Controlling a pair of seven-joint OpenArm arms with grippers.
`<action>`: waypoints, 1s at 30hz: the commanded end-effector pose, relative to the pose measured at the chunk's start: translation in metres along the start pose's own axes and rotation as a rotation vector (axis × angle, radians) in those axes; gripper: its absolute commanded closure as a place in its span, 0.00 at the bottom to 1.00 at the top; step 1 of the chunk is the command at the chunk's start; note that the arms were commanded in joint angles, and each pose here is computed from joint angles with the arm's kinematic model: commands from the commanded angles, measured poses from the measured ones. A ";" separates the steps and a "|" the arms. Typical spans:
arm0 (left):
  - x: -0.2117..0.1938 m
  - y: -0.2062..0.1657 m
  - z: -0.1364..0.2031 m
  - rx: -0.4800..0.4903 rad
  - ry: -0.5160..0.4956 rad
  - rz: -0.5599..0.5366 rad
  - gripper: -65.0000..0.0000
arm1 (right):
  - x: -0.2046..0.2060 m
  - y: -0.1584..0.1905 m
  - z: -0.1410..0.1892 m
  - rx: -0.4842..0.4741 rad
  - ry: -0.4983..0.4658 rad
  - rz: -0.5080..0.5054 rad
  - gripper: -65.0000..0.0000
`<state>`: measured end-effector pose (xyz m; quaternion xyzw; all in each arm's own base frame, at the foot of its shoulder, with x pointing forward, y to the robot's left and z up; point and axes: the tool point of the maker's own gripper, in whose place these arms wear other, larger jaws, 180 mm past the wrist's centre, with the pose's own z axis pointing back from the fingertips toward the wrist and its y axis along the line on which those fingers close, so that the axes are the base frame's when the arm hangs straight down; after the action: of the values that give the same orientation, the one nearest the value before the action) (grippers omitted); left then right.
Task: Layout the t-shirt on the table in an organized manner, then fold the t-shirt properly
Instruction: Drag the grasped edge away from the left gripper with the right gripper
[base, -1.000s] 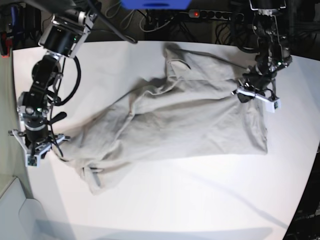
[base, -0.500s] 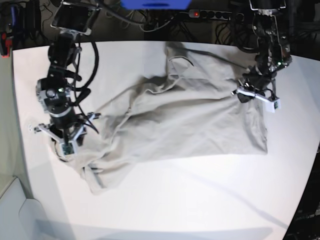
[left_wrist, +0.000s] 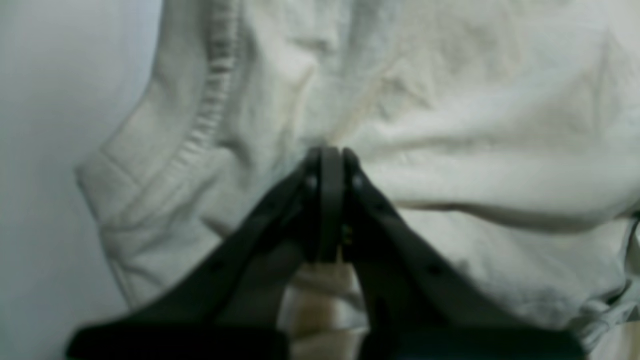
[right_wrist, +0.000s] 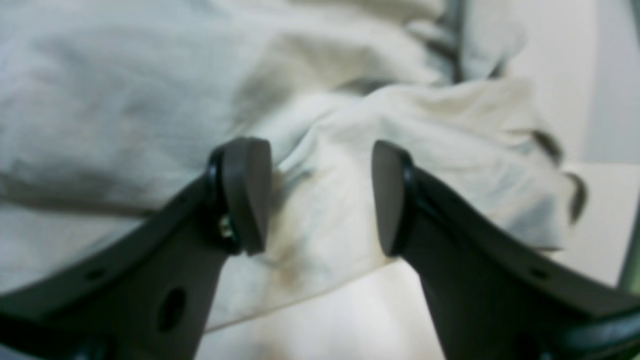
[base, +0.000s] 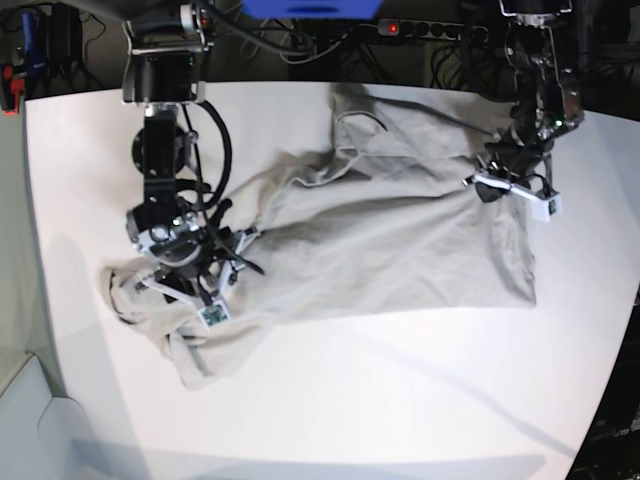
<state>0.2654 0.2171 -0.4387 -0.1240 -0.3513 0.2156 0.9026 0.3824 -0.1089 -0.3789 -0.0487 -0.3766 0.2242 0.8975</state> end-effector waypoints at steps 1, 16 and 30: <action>-0.012 0.013 0.003 0.059 0.056 -0.005 0.99 | 0.018 -0.006 0.002 -0.011 -0.050 -0.002 0.50; -0.007 0.011 0.002 0.054 0.047 -0.006 0.99 | -0.006 0.007 -0.020 0.044 0.039 -0.012 0.83; -0.004 0.009 0.000 0.052 0.042 -0.004 0.99 | -0.008 -0.072 0.068 -0.232 -0.111 -0.119 1.00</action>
<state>0.2679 0.2167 -0.4374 -0.1238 -0.3494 0.2170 0.9030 0.3487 -0.1799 -0.3327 -0.1088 -0.4295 0.1274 0.8874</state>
